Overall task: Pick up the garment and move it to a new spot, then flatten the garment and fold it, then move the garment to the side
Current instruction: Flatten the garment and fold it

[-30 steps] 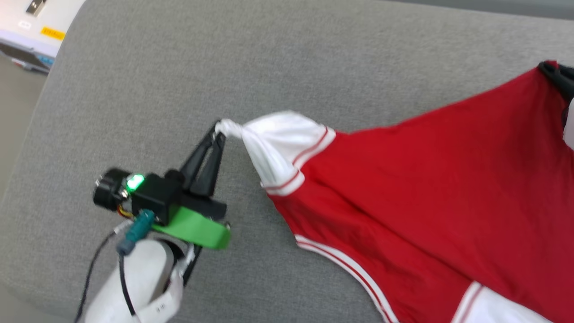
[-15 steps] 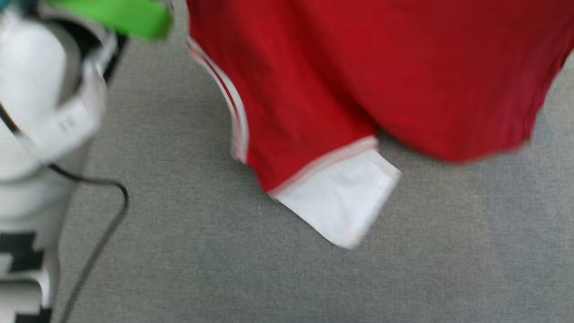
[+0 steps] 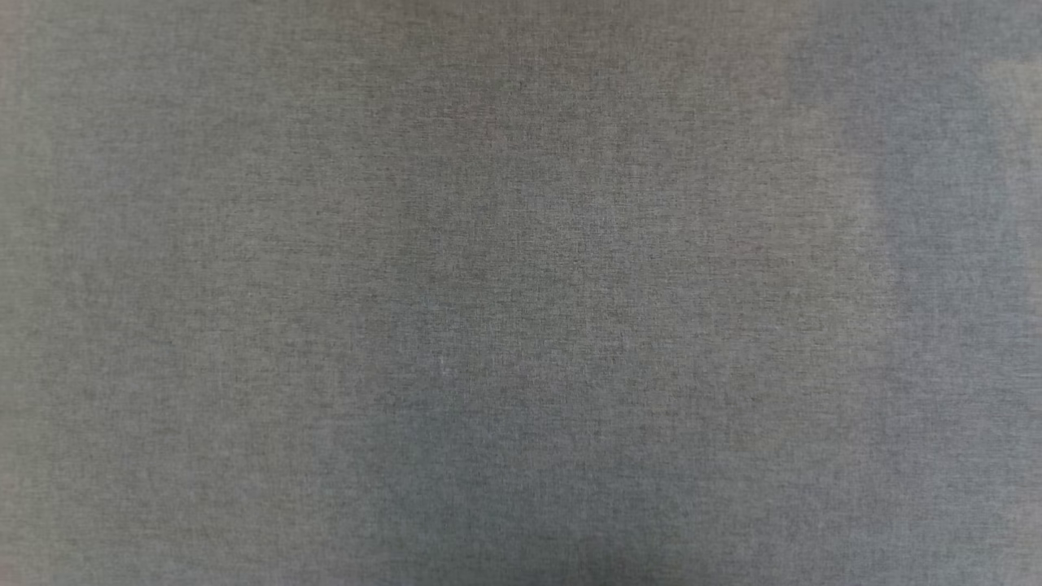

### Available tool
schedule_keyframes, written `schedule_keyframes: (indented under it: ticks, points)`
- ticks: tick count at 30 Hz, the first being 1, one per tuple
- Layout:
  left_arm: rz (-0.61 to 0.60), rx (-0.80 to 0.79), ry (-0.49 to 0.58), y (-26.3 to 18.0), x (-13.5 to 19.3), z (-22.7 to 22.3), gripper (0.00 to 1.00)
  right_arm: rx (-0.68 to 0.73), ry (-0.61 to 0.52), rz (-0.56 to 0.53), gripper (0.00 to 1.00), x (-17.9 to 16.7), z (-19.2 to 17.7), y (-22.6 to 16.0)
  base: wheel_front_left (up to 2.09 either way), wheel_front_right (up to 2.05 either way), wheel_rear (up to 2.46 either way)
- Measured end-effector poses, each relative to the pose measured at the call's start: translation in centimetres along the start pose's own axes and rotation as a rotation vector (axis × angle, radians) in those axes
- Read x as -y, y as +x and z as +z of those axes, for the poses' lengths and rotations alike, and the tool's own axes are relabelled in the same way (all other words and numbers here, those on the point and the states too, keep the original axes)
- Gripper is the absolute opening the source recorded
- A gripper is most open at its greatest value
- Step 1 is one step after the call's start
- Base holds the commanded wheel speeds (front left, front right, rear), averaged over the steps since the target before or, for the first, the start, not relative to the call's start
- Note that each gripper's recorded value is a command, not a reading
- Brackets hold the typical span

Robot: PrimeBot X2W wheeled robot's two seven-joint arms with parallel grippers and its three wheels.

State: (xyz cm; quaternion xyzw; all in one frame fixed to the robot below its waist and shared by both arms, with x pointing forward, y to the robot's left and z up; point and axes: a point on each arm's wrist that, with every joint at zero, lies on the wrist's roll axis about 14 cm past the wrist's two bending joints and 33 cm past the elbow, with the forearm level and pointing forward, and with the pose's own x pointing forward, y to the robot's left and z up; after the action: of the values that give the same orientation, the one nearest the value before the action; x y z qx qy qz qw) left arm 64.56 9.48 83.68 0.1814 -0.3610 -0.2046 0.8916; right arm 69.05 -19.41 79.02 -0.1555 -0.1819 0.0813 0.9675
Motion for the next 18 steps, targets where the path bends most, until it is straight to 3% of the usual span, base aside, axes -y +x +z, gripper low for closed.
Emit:
schedule_keyframes:
  ticks: [8, 12, 18]
  points:
    - [-0.019, -0.166, -0.088, -2.7, 2.2, -9.5, 0.00, -0.141, 0.050, 0.073, 0.00, -3.9, -9.8, -0.1, 0.00, 0.00, 0.00]
    - [-0.032, -0.279, -0.158, -6.5, 4.3, -13.6, 0.00, -0.238, 0.082, 0.135, 0.00, -6.8, -14.8, -2.8, 0.00, 0.00, 0.00]
    - [-0.039, -0.420, -0.239, -13.3, 7.4, -16.8, 0.00, -0.338, 0.158, 0.228, 0.00, -11.1, -19.3, -8.1, 0.00, 0.00, 0.00]
